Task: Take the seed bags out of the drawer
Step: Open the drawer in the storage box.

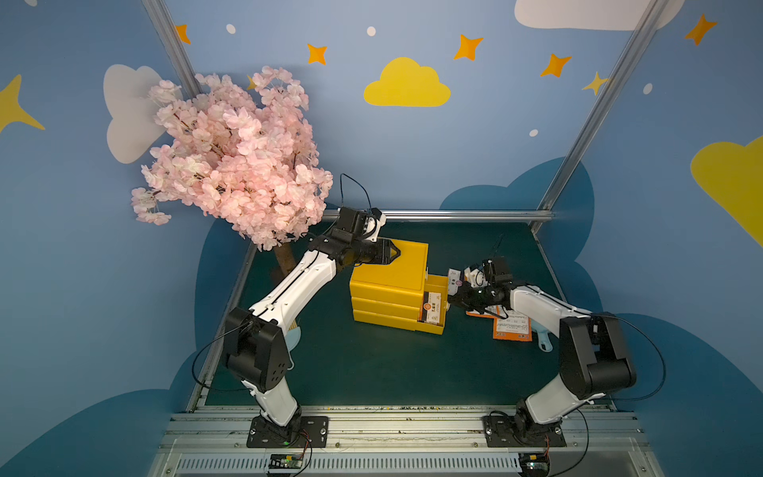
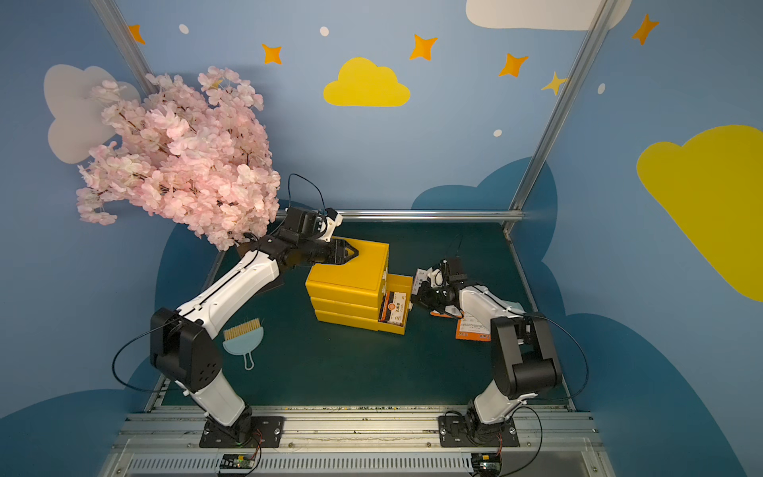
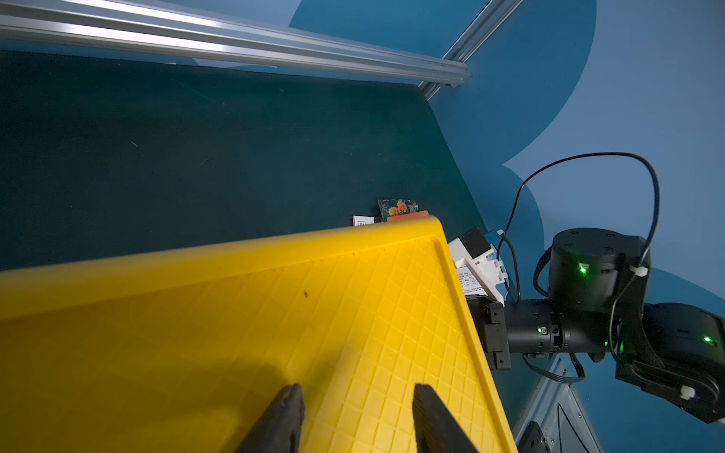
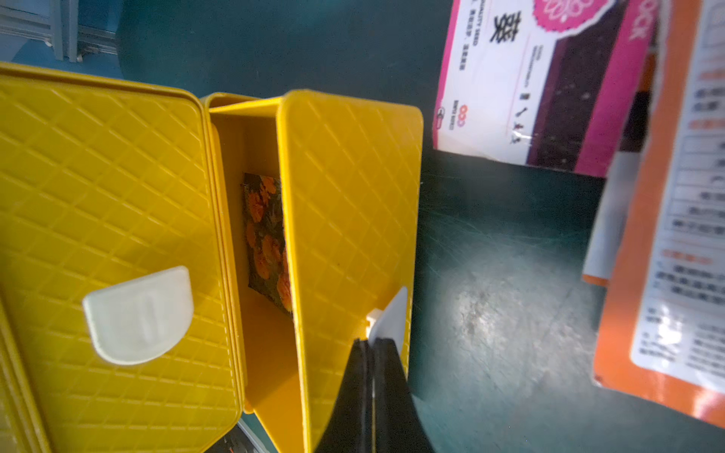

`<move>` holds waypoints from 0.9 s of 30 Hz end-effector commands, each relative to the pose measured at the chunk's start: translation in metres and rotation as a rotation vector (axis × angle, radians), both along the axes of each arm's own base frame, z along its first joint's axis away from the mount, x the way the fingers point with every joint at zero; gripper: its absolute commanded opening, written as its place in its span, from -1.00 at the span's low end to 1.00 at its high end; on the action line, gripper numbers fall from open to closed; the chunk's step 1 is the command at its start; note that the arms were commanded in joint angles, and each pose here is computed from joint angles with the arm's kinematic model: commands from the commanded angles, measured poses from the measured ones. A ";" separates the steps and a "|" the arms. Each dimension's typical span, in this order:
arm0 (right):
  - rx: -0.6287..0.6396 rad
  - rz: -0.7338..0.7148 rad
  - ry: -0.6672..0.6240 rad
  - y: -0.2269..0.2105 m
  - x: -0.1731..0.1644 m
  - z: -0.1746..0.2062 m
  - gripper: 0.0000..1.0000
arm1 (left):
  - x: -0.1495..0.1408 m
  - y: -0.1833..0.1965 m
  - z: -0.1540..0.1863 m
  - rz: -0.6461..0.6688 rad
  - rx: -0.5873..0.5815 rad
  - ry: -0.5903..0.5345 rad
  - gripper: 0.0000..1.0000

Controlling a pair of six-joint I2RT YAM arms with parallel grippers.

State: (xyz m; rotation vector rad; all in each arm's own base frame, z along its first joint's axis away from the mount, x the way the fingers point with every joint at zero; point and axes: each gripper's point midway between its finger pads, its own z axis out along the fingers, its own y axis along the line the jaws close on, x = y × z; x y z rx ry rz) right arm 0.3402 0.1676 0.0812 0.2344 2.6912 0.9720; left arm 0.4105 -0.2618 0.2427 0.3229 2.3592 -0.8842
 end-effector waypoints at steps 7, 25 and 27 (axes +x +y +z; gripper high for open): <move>0.034 -0.004 0.018 -0.015 -0.014 0.005 -1.00 | -0.051 0.027 -0.111 0.032 0.207 0.411 0.03; 0.032 -0.067 0.025 -0.043 -0.019 0.000 -1.00 | -0.051 0.026 -0.113 0.033 0.203 0.413 0.03; 0.030 -0.066 0.025 -0.043 -0.019 -0.001 -1.00 | -0.050 0.026 -0.113 0.032 0.201 0.412 0.03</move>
